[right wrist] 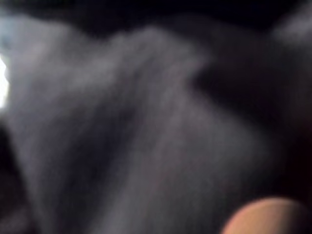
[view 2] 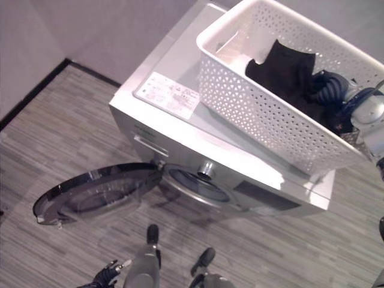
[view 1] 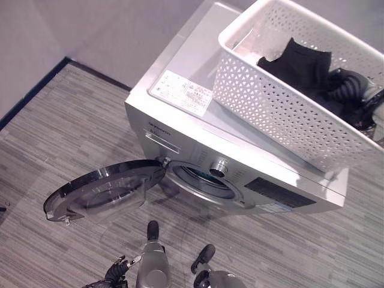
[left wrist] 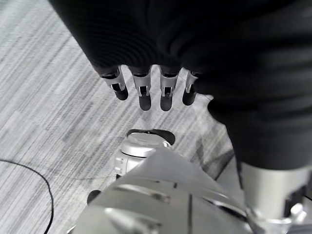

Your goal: Grab the laundry basket,head to the washer,open it,put in the laundry and shut it.

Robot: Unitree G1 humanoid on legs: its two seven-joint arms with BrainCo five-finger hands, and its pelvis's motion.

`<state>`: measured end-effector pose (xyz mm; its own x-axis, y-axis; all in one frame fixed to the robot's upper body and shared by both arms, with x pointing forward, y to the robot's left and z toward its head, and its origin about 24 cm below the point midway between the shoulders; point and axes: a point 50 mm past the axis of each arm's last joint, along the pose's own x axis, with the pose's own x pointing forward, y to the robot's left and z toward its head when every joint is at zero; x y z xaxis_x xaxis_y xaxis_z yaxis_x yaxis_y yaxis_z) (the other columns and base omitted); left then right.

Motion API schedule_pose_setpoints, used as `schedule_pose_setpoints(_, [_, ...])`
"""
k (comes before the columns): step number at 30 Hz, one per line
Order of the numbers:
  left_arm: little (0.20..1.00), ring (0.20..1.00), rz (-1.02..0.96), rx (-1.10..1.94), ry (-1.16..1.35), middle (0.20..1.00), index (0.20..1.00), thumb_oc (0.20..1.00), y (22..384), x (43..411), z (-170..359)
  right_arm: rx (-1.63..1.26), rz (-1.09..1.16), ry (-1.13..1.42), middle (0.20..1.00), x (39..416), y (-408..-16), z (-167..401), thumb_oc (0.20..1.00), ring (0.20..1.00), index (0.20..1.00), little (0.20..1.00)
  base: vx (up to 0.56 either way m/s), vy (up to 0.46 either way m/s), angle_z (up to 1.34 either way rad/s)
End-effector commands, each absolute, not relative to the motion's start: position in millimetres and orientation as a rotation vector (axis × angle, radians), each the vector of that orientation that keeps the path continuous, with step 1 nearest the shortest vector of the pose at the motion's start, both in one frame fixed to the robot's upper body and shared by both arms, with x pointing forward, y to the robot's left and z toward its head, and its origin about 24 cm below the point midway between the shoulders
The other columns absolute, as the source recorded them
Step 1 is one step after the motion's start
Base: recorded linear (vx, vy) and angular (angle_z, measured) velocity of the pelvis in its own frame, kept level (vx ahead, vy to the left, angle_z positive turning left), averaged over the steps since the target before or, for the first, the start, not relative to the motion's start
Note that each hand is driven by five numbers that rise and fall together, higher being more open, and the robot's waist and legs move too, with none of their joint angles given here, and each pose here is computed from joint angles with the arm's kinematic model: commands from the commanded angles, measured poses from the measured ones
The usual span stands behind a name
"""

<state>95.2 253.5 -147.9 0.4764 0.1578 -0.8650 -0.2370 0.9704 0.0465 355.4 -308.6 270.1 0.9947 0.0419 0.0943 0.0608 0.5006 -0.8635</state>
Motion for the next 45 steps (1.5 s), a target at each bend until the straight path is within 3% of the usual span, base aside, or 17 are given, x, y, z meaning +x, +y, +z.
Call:
schedule_pose_setpoints(1, [1.000,1.000,0.197,0.026,1.186,1.000,1.000,1.000,252.2,64.5,-157.9,-0.803,-0.150,-0.379,0.200,347.6,-309.2,314.1,0.200,0.200,0.200,0.200,0.06,-0.016,0.10])
schedule_pose_setpoints(9, [1.000,1.000,0.308,0.018,1.249,1.000,1.000,1.000,261.8,47.4,-159.9,-0.556,-0.248,-0.634,0.200,342.4,-294.6,355.7,0.200,0.200,0.200,0.200,0.03,-0.005,0.10])
schedule_pose_setpoints(12, [1.000,1.000,0.316,0.026,1.231,1.000,1.000,1.000,259.8,53.4,-159.6,-0.563,-0.367,-0.730,0.200,332.8,-296.6,362.1,0.200,0.200,0.200,0.200,0.03,0.007,0.06])
schedule_pose_setpoints(17, [1.000,1.000,0.316,0.030,1.231,1.000,1.000,1.000,260.9,53.2,-159.3,-0.561,-0.370,-0.728,0.200,332.4,-297.5,360.9,0.200,0.200,0.200,0.200,0.01,0.002,0.03])
schedule_pose_setpoints(18, [1.000,1.000,0.258,0.070,1.207,1.000,1.000,1.000,251.3,63.0,-159.7,-0.666,-0.598,-0.779,0.200,315.7,-317.9,363.7,0.200,0.200,0.200,0.200,0.04,0.009,0.04])
schedule_pose_setpoints(23, [1.000,1.000,0.236,0.112,1.184,1.000,1.000,1.000,250.4,67.9,-158.4,-1.105,-0.833,-0.774,0.200,287.5,-337.6,356.0,0.200,0.200,0.200,0.200,0.01,0.003,0.18])
schedule_pose_setpoints(37, [1.000,1.000,0.286,0.118,1.205,1.000,1.000,1.000,257.1,61.3,-158.8,-1.355,-1.108,-0.612,0.200,228.0,-394.7,330.8,0.200,0.200,0.200,0.200,0.00,0.001,-0.04])
schedule_pose_setpoints(45, [1.000,1.000,0.300,0.116,1.200,1.000,1.000,1.000,256.9,64.0,-158.9,-1.496,-1.140,-0.510,0.200,207.0,-408.7,319.7,0.200,0.200,0.200,0.200,0.00,-0.018,-0.10])
